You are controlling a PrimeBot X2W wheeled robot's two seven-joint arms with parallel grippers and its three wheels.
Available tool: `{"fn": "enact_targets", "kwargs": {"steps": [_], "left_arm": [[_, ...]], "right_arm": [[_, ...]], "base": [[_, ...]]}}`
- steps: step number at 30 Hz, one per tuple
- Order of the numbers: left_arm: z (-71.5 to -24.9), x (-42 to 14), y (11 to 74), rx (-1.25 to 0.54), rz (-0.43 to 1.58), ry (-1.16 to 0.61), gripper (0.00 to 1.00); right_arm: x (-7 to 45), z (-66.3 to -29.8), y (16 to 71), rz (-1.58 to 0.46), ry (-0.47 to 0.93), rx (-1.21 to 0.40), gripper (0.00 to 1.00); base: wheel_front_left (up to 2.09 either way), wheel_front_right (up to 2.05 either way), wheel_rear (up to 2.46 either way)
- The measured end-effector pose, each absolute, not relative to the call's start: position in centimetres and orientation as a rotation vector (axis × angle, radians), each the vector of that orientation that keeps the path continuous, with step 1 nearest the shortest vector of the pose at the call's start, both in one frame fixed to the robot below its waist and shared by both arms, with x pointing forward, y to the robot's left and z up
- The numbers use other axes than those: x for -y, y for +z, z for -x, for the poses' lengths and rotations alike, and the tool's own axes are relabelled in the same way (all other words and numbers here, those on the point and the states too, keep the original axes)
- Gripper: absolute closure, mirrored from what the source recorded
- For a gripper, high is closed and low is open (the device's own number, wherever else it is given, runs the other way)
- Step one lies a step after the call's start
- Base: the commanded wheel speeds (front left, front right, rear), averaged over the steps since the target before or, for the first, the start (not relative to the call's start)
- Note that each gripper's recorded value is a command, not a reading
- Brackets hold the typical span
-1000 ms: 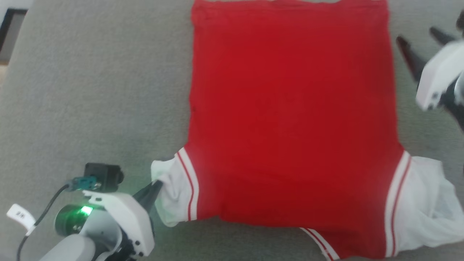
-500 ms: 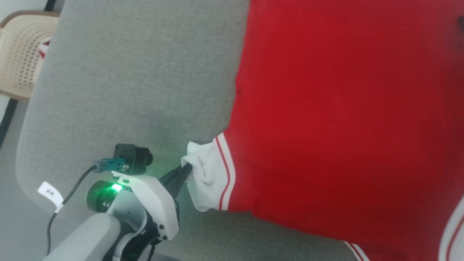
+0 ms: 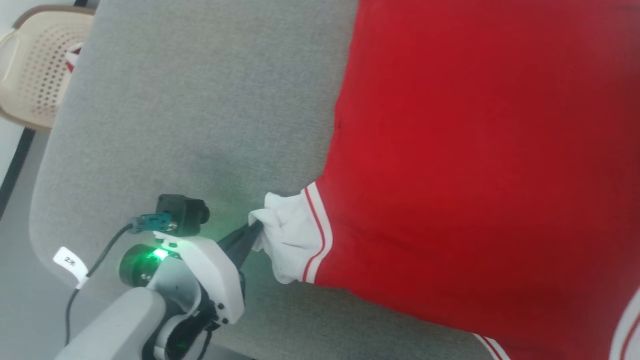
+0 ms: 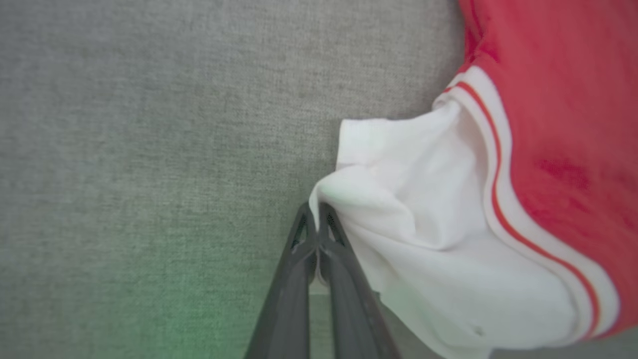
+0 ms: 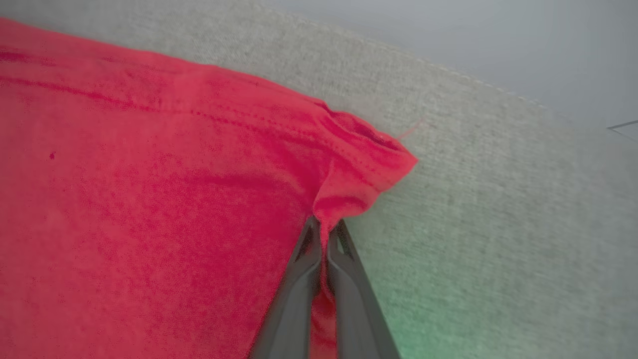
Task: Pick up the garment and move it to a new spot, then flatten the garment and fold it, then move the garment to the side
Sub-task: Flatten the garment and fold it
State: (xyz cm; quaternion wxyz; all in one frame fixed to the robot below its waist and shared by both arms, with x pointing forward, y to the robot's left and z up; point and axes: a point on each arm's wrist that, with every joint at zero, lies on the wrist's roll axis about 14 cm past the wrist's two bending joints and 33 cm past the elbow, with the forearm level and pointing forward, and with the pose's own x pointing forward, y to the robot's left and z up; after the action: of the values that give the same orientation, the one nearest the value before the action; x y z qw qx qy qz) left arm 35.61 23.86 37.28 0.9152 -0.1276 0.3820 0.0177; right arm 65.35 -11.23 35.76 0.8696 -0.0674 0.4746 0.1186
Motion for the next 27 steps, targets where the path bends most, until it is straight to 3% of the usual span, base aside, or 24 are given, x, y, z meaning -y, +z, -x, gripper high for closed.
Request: {"fn": "enact_targets", "kwargs": {"steps": [13,27], "left_arm": [[-37.8,-23.5,39.0,-0.742,0.198,-0.028,1.0],[-40.8,-19.4,40.3,-0.71,0.161,-0.178,1.0]], "right_arm": [[13.5,-60.7,39.2,0.138,0.294,-0.821,1.0],[19.6,-45.7,39.4,0.005,0.295,-0.863,1.0]], "base": [[0.0,0.0,0.0],[0.0,0.0,0.0]]}}
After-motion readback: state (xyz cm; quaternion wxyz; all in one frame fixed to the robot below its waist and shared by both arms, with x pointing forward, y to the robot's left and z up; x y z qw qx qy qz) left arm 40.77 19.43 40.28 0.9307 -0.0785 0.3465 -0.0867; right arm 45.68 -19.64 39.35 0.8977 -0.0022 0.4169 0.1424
